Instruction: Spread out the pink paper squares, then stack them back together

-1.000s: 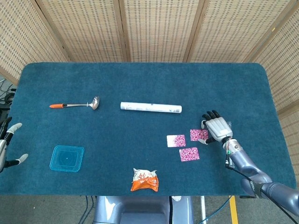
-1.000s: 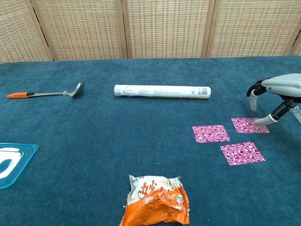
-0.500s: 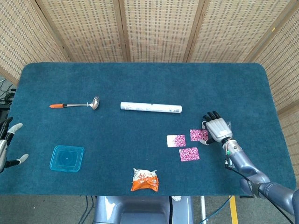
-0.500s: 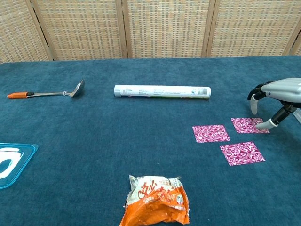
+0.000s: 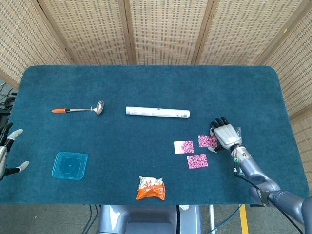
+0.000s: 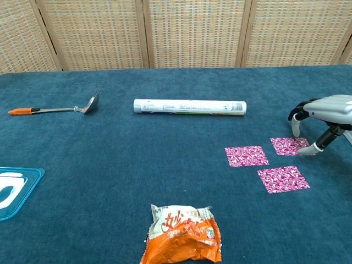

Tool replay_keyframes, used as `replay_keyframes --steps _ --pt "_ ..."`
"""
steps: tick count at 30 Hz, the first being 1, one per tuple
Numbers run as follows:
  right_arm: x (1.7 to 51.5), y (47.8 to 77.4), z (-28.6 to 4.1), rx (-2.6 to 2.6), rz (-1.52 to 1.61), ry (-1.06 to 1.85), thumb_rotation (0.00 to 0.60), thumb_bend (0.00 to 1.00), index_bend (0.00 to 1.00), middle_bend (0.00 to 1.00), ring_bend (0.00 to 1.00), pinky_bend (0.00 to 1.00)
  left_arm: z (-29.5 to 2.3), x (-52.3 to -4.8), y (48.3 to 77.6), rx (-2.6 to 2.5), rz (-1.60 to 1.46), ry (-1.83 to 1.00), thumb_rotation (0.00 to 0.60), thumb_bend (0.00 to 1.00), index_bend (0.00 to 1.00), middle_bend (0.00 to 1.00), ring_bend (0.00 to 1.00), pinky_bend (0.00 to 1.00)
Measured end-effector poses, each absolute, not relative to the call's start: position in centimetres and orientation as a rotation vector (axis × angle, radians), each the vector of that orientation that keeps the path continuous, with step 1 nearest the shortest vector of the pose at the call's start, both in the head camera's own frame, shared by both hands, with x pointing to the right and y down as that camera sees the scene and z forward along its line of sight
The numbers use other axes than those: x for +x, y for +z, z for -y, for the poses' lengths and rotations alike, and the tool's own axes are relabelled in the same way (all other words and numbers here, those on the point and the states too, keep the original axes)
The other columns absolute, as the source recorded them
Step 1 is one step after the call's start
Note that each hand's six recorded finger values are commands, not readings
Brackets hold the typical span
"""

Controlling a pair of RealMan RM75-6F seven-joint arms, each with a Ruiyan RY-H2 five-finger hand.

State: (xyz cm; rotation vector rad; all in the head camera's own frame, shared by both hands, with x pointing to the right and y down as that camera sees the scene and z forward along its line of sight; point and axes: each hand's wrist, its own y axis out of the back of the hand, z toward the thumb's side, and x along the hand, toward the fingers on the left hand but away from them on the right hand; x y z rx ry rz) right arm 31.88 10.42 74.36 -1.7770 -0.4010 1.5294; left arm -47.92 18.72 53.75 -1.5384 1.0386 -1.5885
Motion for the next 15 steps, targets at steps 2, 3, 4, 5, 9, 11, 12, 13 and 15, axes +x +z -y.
replay_keyframes --steps 2,3,4,5,9,11,12,13,15 --pt "31.5 74.3 -10.6 -1.791 0.405 1.521 0.361 0.26 0.37 0.17 0.0 0.0 -18.7 -47.9 53.8 -1.537 -1.039 -1.587 0.595 0.12 0.15 0.0 0.0 0.0" --pt "31.4 74.3 -10.6 -1.796 0.405 1.516 0.361 0.26 0.37 0.17 0.0 0.0 -18.6 -47.9 53.8 -1.537 -1.039 -1.586 0.596 0.12 0.15 0.0 0.0 0.0" --pt "31.2 74.3 -10.7 -1.802 0.406 1.512 0.361 0.26 0.37 0.17 0.0 0.0 -18.6 -47.9 53.8 -1.537 -1.039 -1.586 0.596 0.12 0.15 0.0 0.0 0.0" --pt "31.0 74.2 -10.7 -1.809 0.407 1.507 0.36 0.26 0.37 0.17 0.0 0.0 -18.6 -47.9 53.8 -1.537 -1.04 -1.586 0.596 0.12 0.15 0.0 0.0 0.0" --pt "29.8 74.2 -10.9 -1.837 0.404 1.484 0.361 0.26 0.37 0.17 0.0 0.0 -18.7 -48.1 53.8 -1.535 -1.042 -1.592 0.595 0.12 0.15 0.0 0.0 0.0" --pt "29.2 74.1 -10.9 -1.847 0.401 1.474 0.361 0.26 0.37 0.17 0.0 0.0 -18.7 -48.2 53.9 -1.536 -1.042 -1.594 0.595 0.12 0.15 0.0 0.0 0.0" --pt "28.9 74.1 -10.9 -1.852 0.399 1.469 0.361 0.26 0.37 0.17 0.0 0.0 -18.7 -48.2 53.9 -1.536 -1.043 -1.594 0.595 0.12 0.15 0.0 0.0 0.0" --pt "28.6 74.1 -10.9 -1.856 0.397 1.465 0.362 0.26 0.37 0.17 0.0 0.0 -18.6 -48.2 53.9 -1.536 -1.043 -1.594 0.596 0.12 0.15 0.0 0.0 0.0" --pt "28.1 74.1 -10.8 -1.862 0.397 1.457 0.363 0.26 0.37 0.17 0.0 0.0 -18.6 -48.3 53.9 -1.534 -1.044 -1.594 0.596 0.12 0.15 0.0 0.0 0.0"
